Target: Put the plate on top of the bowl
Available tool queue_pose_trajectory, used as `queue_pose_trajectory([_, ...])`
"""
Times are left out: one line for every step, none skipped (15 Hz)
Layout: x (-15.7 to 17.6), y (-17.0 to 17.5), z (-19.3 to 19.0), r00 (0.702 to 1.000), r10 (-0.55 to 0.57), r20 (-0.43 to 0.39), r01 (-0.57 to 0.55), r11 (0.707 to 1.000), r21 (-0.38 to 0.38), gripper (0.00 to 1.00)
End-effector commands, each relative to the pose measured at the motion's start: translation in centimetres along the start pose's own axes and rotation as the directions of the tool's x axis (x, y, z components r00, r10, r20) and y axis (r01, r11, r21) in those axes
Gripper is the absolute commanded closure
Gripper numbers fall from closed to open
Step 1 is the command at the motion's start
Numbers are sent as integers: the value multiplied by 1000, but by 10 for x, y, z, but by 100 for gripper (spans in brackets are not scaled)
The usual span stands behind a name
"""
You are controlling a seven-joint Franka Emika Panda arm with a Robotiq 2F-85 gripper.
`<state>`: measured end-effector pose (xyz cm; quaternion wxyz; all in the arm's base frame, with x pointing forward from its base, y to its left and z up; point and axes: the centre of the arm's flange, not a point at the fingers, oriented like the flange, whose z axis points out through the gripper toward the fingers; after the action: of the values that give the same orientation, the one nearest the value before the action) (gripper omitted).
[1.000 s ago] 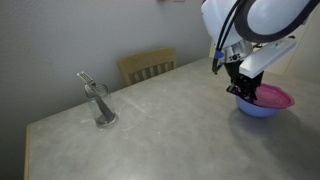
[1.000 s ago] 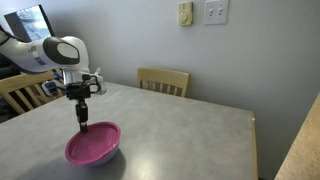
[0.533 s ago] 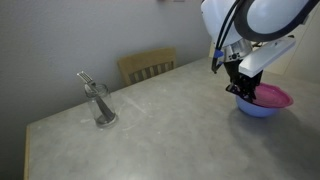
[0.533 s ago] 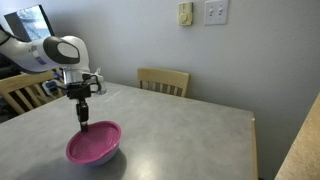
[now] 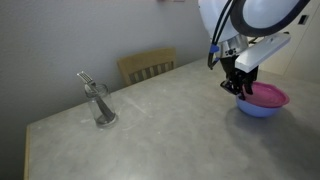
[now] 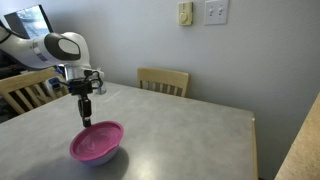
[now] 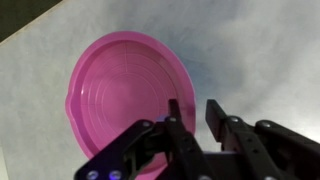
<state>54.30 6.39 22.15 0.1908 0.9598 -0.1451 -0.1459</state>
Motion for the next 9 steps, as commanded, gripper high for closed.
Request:
queue_pose_trajectory([7,-1,-8,1000,-23,-5,23,1000,5,34])
queue_pose_trajectory([9,-1,-10,1000,-23,-8,23,1000,6,28])
queue_pose_trajectory([10,-1,-12,1000,-23,-10,23,1000,7,20])
queue_pose_trajectory([9,-1,-15,1000,-24,-15,24,1000,8,14])
queue_pose_trajectory([8,-1,-19,999,-26,-19,26,1000,9,6])
queue_pose_trajectory([8,-1,-23,999,-26,-21,27,1000,11,2])
queue_pose_trajectory([6,-1,-27,999,-40,-13,40,999,19,0])
queue_pose_trajectory([4,-2,-31,998,-60,0,60,998,27,0])
queue_pose_trajectory([2,-2,-35,996,-85,6,85,996,35,0])
